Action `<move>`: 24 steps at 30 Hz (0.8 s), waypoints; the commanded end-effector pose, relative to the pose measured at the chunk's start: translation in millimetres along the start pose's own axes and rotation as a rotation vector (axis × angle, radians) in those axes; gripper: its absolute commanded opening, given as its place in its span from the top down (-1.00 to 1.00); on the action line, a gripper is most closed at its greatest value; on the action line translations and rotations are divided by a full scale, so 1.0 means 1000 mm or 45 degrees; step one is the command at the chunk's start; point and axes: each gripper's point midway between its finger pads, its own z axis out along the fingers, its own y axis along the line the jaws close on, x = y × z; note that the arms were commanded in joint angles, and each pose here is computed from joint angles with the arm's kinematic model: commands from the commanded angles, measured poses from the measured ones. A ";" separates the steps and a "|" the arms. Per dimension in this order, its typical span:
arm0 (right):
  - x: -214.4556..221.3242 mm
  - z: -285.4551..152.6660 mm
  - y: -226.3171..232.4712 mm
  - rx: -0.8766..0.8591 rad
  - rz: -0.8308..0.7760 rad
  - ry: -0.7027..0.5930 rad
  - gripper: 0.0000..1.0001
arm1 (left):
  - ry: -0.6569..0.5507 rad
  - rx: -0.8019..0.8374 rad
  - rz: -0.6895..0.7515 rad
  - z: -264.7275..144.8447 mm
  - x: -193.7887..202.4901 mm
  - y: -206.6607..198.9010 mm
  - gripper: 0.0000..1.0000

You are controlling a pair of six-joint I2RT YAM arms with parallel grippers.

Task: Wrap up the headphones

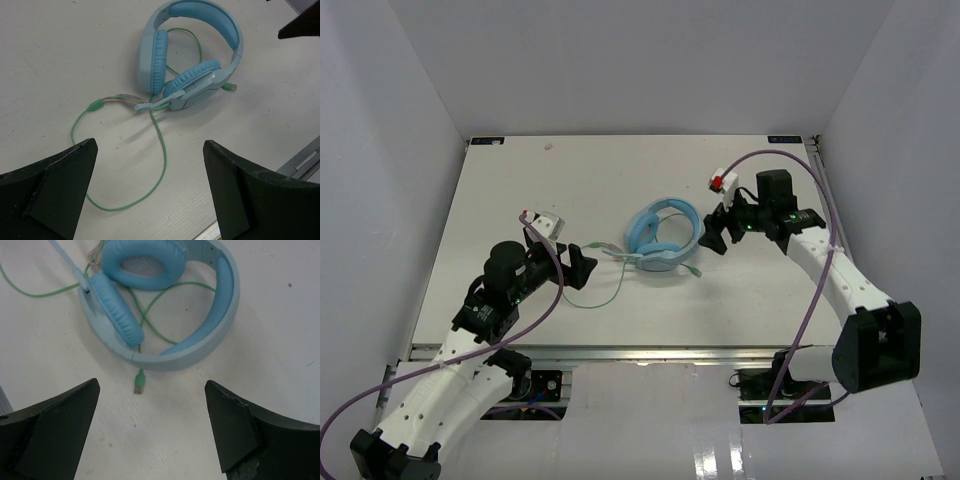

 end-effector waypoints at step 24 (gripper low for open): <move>0.017 0.104 -0.085 0.312 -0.172 0.588 -0.94 | -0.013 -0.005 0.024 0.002 -0.002 0.001 -0.96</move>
